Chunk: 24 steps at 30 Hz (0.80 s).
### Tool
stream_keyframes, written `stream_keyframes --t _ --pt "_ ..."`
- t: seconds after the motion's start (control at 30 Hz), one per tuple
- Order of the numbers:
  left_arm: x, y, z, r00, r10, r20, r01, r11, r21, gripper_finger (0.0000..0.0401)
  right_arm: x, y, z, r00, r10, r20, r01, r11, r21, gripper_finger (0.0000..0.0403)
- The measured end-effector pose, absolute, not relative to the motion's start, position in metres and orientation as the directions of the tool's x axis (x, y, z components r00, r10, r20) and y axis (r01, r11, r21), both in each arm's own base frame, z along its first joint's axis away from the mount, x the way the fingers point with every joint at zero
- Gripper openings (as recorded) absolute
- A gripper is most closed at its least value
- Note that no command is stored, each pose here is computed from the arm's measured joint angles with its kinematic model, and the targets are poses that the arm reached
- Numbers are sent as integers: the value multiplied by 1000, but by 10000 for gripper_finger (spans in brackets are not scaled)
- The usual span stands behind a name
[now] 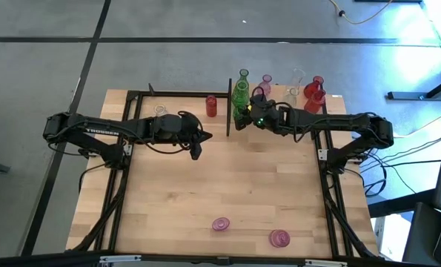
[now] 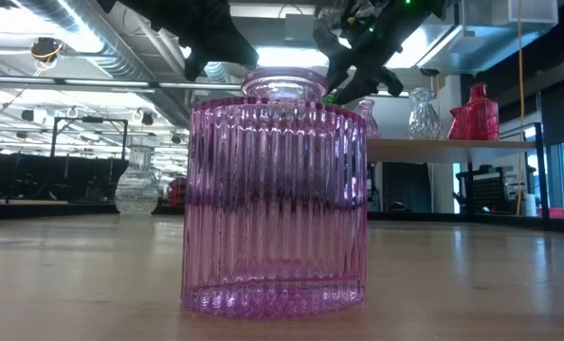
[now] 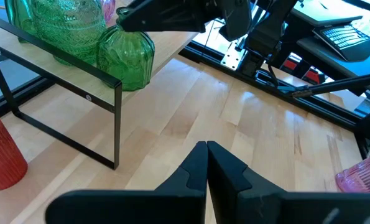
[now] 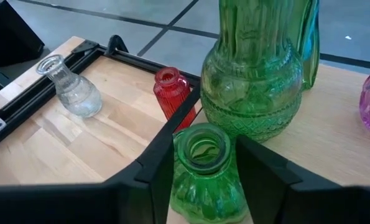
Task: Sort vases onto shelf
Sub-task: Put the green vase on the shelf aligned with the other green vases, then put the right pink vase on the shelf aligned with the other pink vase
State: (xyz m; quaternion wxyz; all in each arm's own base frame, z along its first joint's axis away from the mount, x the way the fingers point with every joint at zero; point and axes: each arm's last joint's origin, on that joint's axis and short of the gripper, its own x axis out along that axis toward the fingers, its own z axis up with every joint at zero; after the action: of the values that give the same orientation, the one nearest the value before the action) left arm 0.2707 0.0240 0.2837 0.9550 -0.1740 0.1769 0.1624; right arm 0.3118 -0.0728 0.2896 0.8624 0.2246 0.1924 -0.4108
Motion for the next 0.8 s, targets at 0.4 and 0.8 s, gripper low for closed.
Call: stream_keyframes --t 0.4,0.8 --pt "271 24 284 885 249 -394 -372 887 -275 0 312 -72 291 595 -623 -507 792 563 238 159" --pt "271 24 284 885 249 -394 -372 887 -274 0 307 -58 303 627 -621 -471 771 582 258 159"
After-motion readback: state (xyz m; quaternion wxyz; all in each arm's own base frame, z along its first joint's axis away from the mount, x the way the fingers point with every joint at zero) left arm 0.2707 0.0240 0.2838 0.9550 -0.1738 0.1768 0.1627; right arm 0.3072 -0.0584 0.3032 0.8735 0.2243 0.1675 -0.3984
